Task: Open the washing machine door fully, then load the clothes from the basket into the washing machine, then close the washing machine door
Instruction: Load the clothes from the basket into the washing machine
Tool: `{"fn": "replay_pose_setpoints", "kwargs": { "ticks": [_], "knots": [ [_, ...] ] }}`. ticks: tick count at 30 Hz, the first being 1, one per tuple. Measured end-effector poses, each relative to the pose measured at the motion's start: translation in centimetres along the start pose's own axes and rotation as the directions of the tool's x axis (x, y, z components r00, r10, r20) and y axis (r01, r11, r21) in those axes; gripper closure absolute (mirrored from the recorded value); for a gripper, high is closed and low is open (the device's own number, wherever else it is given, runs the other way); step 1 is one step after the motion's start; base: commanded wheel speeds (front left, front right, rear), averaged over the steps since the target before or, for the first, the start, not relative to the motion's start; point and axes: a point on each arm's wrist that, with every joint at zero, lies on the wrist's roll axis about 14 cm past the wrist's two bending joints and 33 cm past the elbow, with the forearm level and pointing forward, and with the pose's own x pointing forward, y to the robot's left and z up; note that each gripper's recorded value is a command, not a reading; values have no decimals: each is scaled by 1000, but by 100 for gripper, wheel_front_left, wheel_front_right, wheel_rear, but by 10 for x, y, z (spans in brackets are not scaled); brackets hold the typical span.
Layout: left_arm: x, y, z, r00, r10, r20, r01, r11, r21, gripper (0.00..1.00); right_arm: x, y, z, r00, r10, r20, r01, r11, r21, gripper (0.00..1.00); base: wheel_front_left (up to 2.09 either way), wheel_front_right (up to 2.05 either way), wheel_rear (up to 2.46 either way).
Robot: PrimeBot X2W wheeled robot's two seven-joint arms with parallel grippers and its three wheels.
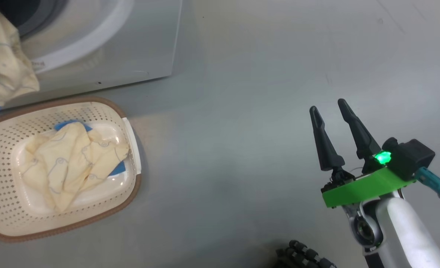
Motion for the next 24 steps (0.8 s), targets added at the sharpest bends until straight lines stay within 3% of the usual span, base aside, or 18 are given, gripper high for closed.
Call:
{"fn": "replay_pose_setpoints", "kwargs": {
  "ticks": [7, 14, 17, 19, 20, 21, 22, 24],
  "knots": [
    [32, 17, 51, 980, 21, 195, -37, 996, 77, 100, 9, -12, -12, 999, -36, -31, 36, 999, 12, 0, 0, 0, 0],
    [38, 21, 92, 889, 5, 458, -75, 988, 135, 100, 14, -18, -19, 998, -49, -48, 49, 999, 10, 0, 0, 0, 0],
    [41, 28, 88, 878, 26, 478, -97, 988, 124, 100, 16, -19, -18, 998, -51, -46, 52, 999, 8, 0, 0, 0, 0],
    [47, 38, 70, 904, 73, 421, -122, 988, 91, 100, 16, -19, -19, 997, -53, -50, 54, 998, 12, 0, 0, 0, 0],
    [50, 43, 60, 918, 92, 387, -131, 988, 77, 75, 16, -19, -20, 997, -53, -51, 53, 999, 12, 0, 0, 0, 0],
    [51, 47, 54, 923, 106, 370, -140, 988, 67, 7, 16, -19, -20, 997, -52, -52, 53, 999, 12, 0, 0, 0, 0],
    [52, 50, 50, 927, 117, 357, -147, 987, 59, 0, 17, -19, -21, 997, -51, -53, 52, 999, 12, 0, 0, 0, 0],
    [52, 53, 41, 935, 130, 328, -153, 987, 45, 0, 18, -17, -22, 997, -46, -55, 47, 999, 16, 0, 0, 0, 0]
  ]
}}
